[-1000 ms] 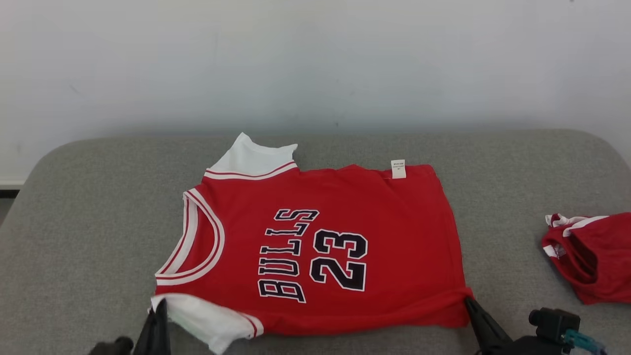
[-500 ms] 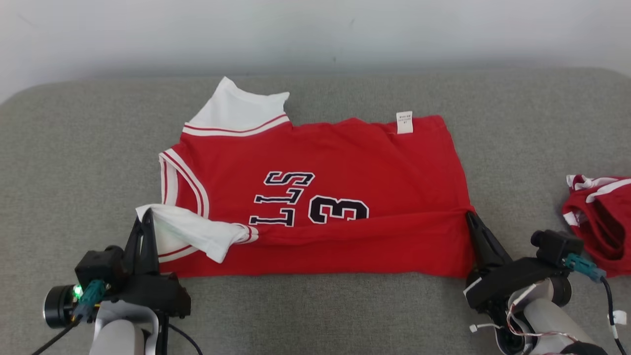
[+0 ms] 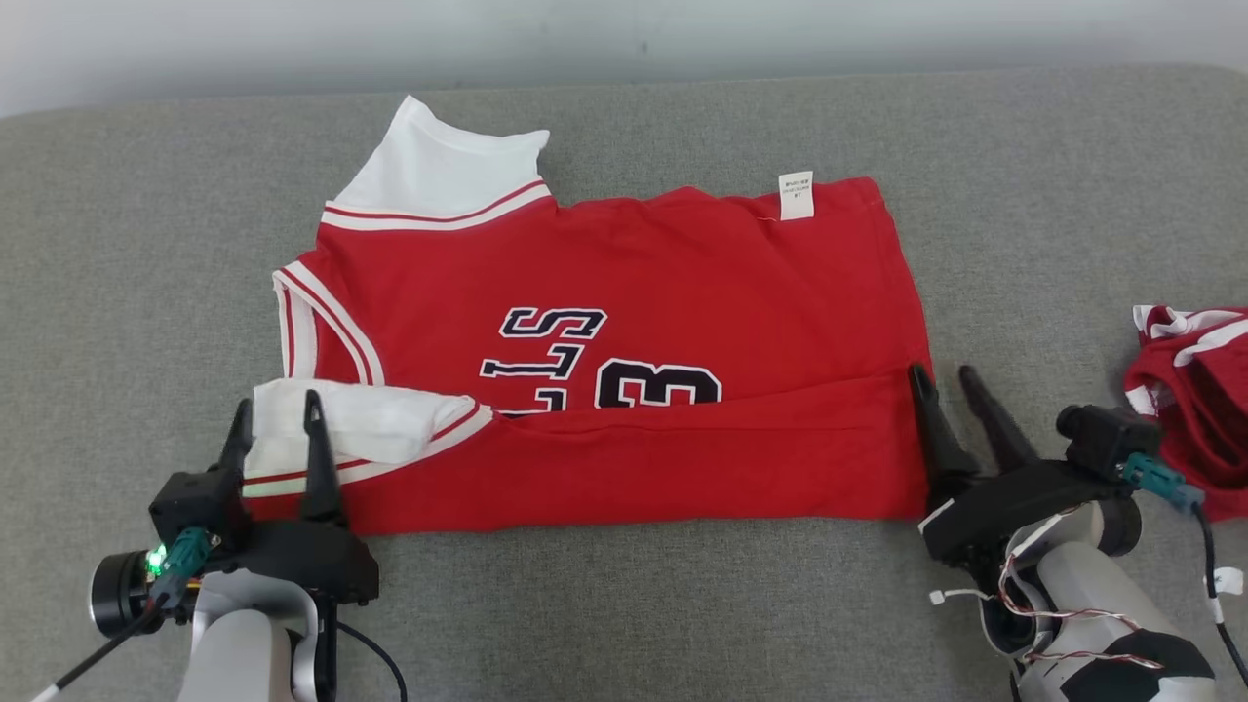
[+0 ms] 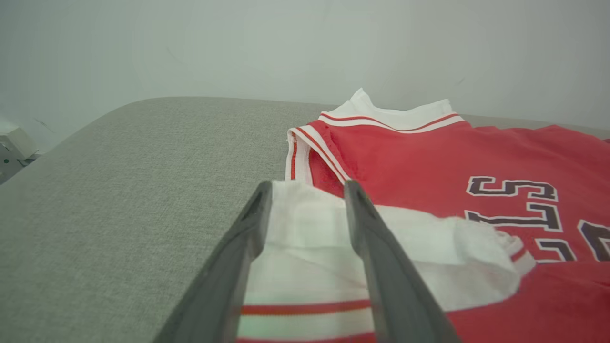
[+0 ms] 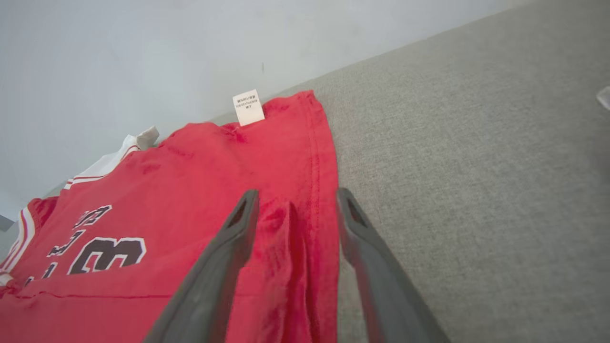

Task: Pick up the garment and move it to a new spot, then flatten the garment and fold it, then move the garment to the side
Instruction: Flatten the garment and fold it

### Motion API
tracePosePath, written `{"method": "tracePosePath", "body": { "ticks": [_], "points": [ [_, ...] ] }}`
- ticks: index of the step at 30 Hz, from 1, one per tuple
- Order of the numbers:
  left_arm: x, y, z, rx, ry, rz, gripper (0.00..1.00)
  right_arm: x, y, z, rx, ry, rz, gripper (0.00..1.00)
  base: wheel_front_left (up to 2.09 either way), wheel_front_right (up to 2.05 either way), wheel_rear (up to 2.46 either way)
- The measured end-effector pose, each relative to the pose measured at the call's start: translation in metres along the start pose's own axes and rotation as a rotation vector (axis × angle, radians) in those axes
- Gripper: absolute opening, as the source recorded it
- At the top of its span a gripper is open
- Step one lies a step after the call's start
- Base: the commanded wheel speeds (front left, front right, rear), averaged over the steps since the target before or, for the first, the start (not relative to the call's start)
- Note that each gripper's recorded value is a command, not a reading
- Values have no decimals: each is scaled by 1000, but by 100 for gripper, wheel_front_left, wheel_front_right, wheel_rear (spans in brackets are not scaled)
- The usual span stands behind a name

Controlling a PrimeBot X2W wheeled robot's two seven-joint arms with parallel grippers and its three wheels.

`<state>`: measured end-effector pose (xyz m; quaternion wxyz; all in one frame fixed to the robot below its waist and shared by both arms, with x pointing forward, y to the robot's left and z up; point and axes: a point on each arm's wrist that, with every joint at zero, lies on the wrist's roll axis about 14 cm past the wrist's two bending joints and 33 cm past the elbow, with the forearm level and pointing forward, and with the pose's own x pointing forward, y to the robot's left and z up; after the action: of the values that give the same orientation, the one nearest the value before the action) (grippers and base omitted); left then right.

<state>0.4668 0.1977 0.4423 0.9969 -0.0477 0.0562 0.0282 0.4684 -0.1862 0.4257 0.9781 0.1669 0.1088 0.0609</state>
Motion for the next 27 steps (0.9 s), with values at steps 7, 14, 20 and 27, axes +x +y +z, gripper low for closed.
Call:
{"method": "tracePosePath", "body": {
  "ticks": [7,14,20,27],
  "points": [
    [-17,10,-4,-39,0,49,100,-10,-7,17,-14,-70,-26,100,0,0,0],
    [-43,23,-35,-93,87,114,100,-35,-4,-17,-15,4,-22,100,0,0,0],
    [-46,24,-44,-107,113,137,100,-45,-8,-37,-19,59,-36,100,0,0,0],
    [-49,28,-59,-126,159,158,100,-44,-7,-48,-33,93,-32,100,0,0,0]
  ]
}}
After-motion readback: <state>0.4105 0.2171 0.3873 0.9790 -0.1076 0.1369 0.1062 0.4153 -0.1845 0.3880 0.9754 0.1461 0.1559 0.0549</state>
